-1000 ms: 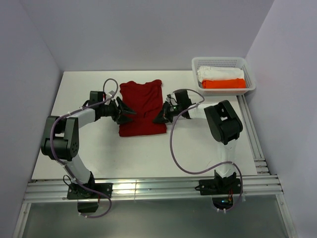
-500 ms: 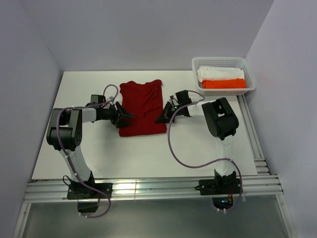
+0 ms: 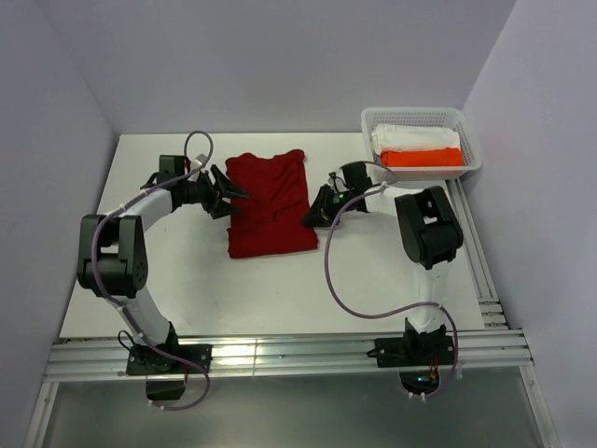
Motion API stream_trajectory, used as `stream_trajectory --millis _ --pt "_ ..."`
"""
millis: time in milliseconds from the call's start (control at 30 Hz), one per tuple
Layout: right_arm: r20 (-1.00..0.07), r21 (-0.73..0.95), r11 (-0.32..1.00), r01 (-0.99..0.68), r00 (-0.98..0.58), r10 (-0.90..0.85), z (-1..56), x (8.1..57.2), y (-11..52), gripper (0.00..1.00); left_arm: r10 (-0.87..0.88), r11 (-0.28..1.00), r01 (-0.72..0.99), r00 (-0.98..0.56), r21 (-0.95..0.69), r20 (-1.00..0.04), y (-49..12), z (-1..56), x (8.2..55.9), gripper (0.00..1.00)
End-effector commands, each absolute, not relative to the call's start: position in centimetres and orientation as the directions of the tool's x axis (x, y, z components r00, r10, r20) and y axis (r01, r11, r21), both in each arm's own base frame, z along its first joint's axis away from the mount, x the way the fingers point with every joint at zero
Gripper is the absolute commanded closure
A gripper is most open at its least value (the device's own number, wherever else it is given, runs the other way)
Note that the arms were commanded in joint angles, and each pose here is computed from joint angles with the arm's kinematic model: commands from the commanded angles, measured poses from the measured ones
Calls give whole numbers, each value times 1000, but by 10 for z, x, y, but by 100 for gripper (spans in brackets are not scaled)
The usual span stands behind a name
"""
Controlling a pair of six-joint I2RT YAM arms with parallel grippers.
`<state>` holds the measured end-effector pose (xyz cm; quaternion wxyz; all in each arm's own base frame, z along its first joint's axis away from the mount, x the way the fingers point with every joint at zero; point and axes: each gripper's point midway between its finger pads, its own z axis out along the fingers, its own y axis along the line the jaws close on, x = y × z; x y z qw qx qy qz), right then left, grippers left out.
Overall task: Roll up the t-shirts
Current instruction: Roll the tshirt
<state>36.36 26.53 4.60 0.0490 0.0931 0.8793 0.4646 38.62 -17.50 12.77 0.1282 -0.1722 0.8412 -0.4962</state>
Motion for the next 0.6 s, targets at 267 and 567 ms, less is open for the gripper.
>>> stream_trajectory --millis 267,567 --pt "-131 759 648 61 -961 244 79 313 223 37 -462 585 -253 -885 -770 -60 -151 96 299 3" --pt "-43 784 603 146 -957 286 52 291 223 25 -506 557 -292 -862 -777 -39 -149 69 267 2"
